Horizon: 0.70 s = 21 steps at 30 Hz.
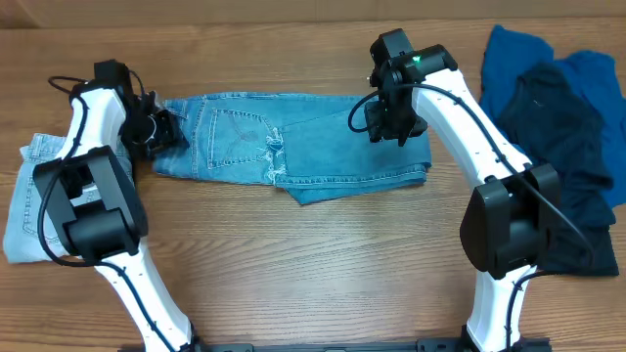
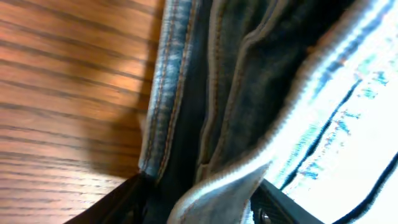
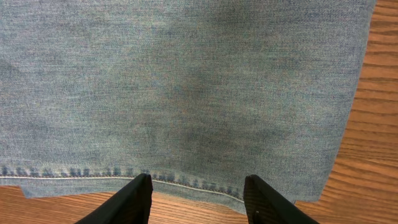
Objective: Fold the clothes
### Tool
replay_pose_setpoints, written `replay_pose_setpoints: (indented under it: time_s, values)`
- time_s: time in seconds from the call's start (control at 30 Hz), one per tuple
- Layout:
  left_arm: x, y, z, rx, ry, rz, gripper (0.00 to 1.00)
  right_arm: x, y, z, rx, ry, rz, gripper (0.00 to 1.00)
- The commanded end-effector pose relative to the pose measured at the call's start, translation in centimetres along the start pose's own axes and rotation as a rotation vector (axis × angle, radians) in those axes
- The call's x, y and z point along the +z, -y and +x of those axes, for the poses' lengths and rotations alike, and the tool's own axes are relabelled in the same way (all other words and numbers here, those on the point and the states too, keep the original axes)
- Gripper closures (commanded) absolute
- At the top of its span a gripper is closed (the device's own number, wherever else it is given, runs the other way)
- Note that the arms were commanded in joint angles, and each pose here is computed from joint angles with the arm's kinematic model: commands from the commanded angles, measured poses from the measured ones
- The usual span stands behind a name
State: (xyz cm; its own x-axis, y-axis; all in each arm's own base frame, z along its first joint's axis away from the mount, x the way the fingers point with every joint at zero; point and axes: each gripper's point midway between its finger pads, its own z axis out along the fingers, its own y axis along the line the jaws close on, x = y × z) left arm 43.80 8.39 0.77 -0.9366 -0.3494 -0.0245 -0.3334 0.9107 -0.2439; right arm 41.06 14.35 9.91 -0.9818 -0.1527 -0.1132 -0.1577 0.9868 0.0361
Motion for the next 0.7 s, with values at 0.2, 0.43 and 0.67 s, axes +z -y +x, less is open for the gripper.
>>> replay_pose_setpoints:
  time_s: [0.2, 0.43, 0.67]
  values:
    - [0.7, -6.2, -2.0, -0.157, 0.043, -0.075, 0.33, -0.5, -0.3, -0.2, 0.002, 0.018, -0.009, 0.49]
    - [1.4, -5.4, -1.8, -0.133, 0.033, -0.061, 0.42, -0.5, -0.3, -0.2, 0.003, 0.018, -0.010, 0.49]
    - [1.6, -5.1, -1.5, -0.138, 0.019, -0.040, 0.96, -0.5, -0.3, -0.2, 0.001, 0.018, -0.010, 0.49]
